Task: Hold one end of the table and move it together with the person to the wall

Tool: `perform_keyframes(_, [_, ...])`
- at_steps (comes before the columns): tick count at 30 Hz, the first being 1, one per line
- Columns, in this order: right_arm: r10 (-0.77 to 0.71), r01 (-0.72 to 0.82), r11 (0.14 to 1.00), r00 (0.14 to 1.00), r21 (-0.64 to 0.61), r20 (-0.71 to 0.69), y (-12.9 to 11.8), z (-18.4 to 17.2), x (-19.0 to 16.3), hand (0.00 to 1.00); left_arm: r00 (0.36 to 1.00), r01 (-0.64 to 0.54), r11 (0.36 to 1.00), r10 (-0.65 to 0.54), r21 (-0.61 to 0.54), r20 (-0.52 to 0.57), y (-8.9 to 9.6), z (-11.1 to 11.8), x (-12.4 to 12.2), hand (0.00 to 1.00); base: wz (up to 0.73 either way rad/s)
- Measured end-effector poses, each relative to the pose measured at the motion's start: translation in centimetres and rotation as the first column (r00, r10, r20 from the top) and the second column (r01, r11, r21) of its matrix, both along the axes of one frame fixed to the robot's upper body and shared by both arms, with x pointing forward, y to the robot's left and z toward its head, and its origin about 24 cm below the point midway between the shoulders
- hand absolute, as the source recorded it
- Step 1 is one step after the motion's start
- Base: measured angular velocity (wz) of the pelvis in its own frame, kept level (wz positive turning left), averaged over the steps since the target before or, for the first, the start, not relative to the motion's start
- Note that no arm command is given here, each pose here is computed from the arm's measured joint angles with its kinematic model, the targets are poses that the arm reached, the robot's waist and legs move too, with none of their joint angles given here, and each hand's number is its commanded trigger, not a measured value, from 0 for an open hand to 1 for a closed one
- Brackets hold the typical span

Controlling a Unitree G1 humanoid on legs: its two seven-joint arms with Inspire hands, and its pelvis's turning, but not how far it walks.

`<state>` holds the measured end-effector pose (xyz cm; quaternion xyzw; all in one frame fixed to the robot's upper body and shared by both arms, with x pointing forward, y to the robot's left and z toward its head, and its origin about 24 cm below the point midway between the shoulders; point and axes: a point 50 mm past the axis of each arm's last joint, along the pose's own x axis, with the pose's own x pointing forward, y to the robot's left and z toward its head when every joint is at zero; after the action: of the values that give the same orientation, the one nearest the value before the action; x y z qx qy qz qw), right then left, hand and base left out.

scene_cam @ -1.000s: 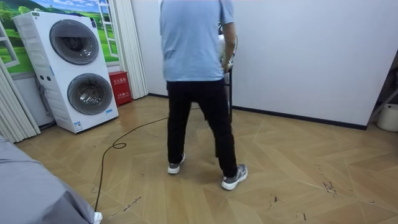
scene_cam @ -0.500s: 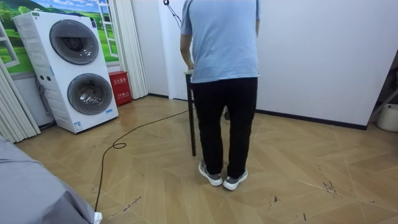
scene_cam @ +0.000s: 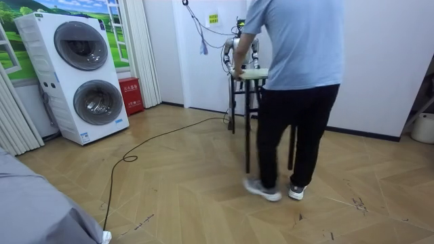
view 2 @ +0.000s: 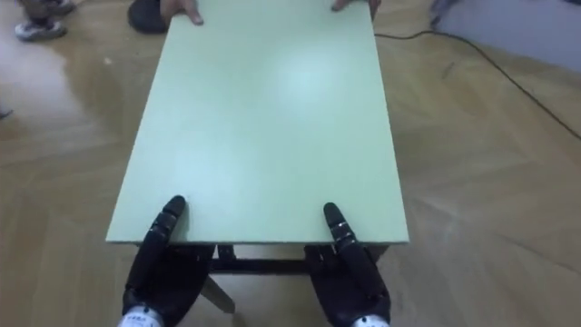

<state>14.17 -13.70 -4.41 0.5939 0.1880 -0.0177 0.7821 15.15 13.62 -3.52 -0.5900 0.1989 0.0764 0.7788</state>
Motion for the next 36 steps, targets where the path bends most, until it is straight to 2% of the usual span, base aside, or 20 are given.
perform_keyframes(15, [0.005, -0.005, 0.999, 1.0, 0.051, -0.005, 1.0, 0.0, -0.1, 1.0, 1.0, -0.012, 0.999, 0.011, 0.047, 0.026, 0.8, 0.3, 0.3, 1.0, 0.42])
perform_keyframes(18, [0.002, -0.002, 0.998, 1.0, 0.063, 0.004, 1.1, -0.1, -0.2, 1.0, 0.999, -0.007, 0.999, 0.005, 0.049, 0.04, 0.8, 0.5, 0.6, 1.0, 1.14])
perform_keyframes(22, [-0.029, 0.026, 0.997, 0.999, 0.067, 0.044, 0.0, 0.2, 0.5, 1.0, 0.994, 0.041, 0.998, -0.046, 0.053, 0.095, 0.1, 1.4, 2.3, 1.0, 1.61])
perform_keyframes(25, [0.016, -0.018, 0.997, 0.999, 0.074, 0.03, 0.4, 0.2, 0.7, 1.0, 0.997, 0.013, 0.998, -0.018, 0.06, 0.08, 0.8, 1.0, 1.5, 1.0, 0.25])
perform_keyframes(36, [0.027, -0.028, 0.999, 0.999, 0.038, 0.03, 0.0, 0.2, 0.7, 1.0, 0.998, 0.004, 0.998, -0.008, 0.061, 0.055, 0.4, 0.7, 1.1, 1.0, 0.35])
